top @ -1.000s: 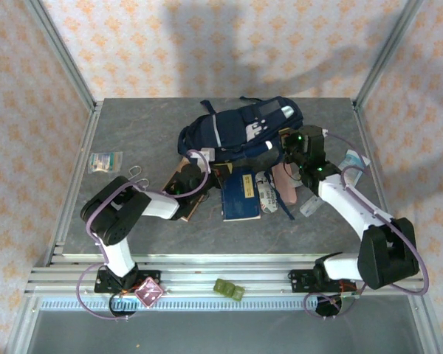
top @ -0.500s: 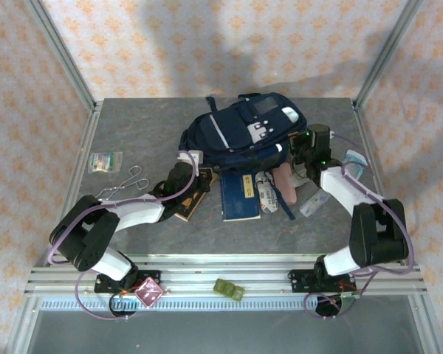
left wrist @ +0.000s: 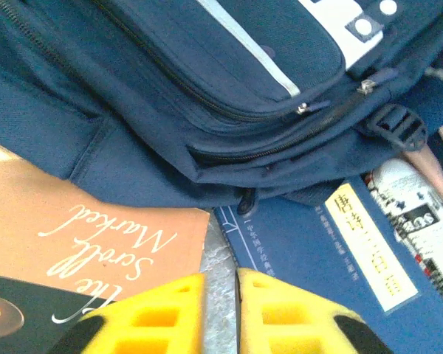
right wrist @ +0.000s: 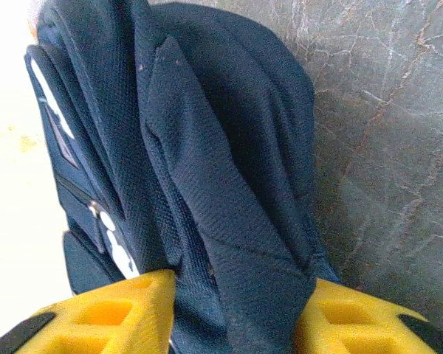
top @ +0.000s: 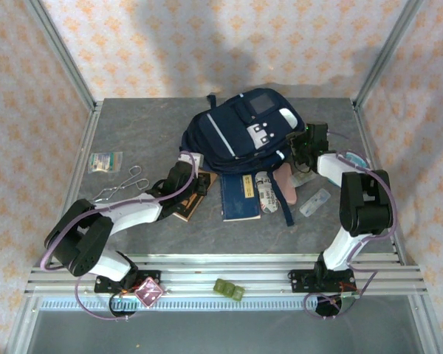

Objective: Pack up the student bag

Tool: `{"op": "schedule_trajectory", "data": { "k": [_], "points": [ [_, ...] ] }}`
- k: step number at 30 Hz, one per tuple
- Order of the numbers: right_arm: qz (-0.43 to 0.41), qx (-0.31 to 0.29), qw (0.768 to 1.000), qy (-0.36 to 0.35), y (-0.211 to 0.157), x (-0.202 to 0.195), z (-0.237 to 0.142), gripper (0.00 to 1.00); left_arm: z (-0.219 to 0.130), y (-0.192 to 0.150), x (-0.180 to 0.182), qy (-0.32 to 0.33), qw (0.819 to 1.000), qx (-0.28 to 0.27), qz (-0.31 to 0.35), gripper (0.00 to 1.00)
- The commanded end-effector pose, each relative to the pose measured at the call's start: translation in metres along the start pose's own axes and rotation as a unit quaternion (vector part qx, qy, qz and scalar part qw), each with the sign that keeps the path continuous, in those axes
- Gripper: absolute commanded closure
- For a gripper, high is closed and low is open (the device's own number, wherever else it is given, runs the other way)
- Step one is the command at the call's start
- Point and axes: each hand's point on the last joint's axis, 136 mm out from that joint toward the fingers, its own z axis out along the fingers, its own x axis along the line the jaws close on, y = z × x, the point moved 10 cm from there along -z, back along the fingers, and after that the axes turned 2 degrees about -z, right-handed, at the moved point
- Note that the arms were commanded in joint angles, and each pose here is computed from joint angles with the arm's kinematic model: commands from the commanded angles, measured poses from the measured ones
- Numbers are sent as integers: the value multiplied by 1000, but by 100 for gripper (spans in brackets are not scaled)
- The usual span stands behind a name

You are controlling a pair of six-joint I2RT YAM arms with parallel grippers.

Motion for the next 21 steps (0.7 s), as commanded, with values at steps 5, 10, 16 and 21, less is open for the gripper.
{"op": "schedule_trajectory", "data": {
  "k": [5,10,16,21],
  "points": [
    [-74,24,997,10,-15,16,-47,36,15,5,-7,-31,999,-3,-33,56],
    [-59,67,995,52,-39,10,-61,37,29,10,-8,-44,997,4,-59,54],
    [-50,180,978,90,-107,22,-58,36,28,16,-4,-36,996,-8,-76,48],
    [-29,228,970,75,-147,11,-36,36,24,11,2,-22,996,-7,-84,47]
  ]
}}
